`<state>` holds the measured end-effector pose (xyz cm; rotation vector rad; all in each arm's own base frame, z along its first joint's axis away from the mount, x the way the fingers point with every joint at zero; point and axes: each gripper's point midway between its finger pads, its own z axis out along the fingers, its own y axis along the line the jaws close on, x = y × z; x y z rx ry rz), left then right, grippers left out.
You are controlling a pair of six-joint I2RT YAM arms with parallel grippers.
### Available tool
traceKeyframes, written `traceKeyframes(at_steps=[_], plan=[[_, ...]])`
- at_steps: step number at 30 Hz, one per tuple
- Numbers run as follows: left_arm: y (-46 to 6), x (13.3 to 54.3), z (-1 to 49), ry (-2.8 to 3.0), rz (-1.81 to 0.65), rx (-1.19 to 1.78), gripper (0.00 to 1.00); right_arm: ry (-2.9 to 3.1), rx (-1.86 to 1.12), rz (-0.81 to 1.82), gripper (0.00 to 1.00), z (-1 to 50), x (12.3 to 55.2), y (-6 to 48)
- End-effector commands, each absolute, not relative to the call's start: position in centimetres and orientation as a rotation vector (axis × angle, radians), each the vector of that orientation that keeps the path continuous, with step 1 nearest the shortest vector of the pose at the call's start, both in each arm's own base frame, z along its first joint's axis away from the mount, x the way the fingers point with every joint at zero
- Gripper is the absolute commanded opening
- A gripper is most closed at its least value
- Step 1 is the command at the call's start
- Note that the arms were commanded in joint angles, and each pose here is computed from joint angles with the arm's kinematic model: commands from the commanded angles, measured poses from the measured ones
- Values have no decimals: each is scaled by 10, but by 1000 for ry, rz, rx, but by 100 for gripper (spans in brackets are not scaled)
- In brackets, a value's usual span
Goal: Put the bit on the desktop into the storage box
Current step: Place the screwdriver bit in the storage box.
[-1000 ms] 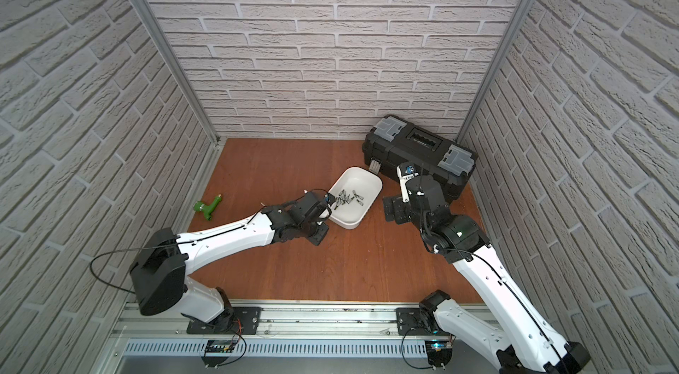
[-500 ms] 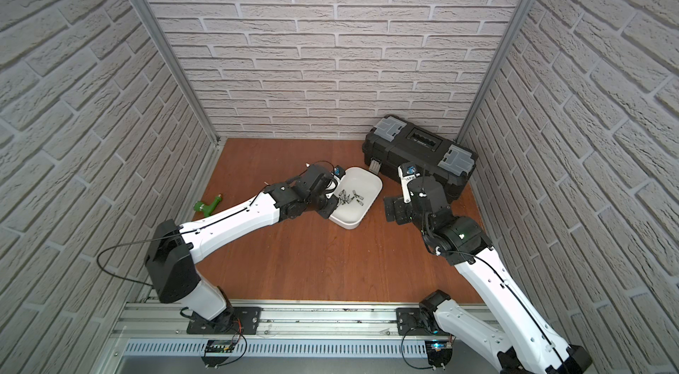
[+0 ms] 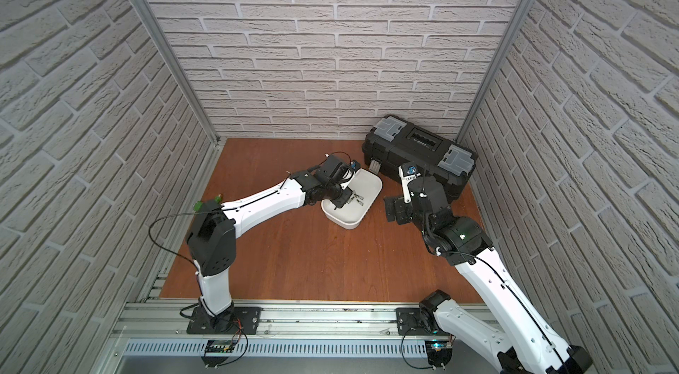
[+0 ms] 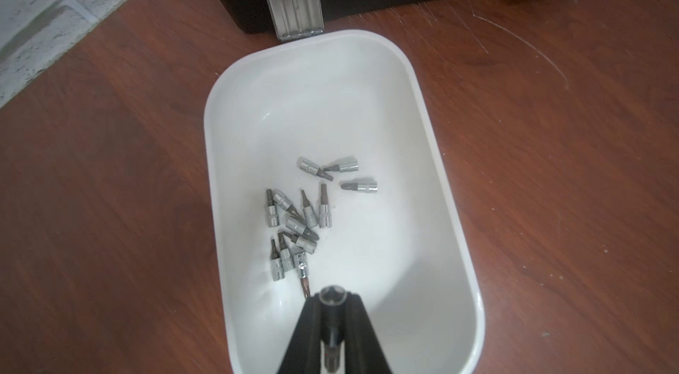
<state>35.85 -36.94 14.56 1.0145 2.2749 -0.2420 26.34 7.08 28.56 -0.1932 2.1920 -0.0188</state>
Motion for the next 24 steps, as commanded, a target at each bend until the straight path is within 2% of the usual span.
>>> traceKeyframes(at_steps=[1, 24], plan=[[-382, 373, 143, 2253, -277, 1024, 4, 2145, -176, -38, 99, 299, 264, 65], [-411, 395, 55, 2371, -331, 1072, 5, 2166, -191, -53, 99, 288, 266, 66]])
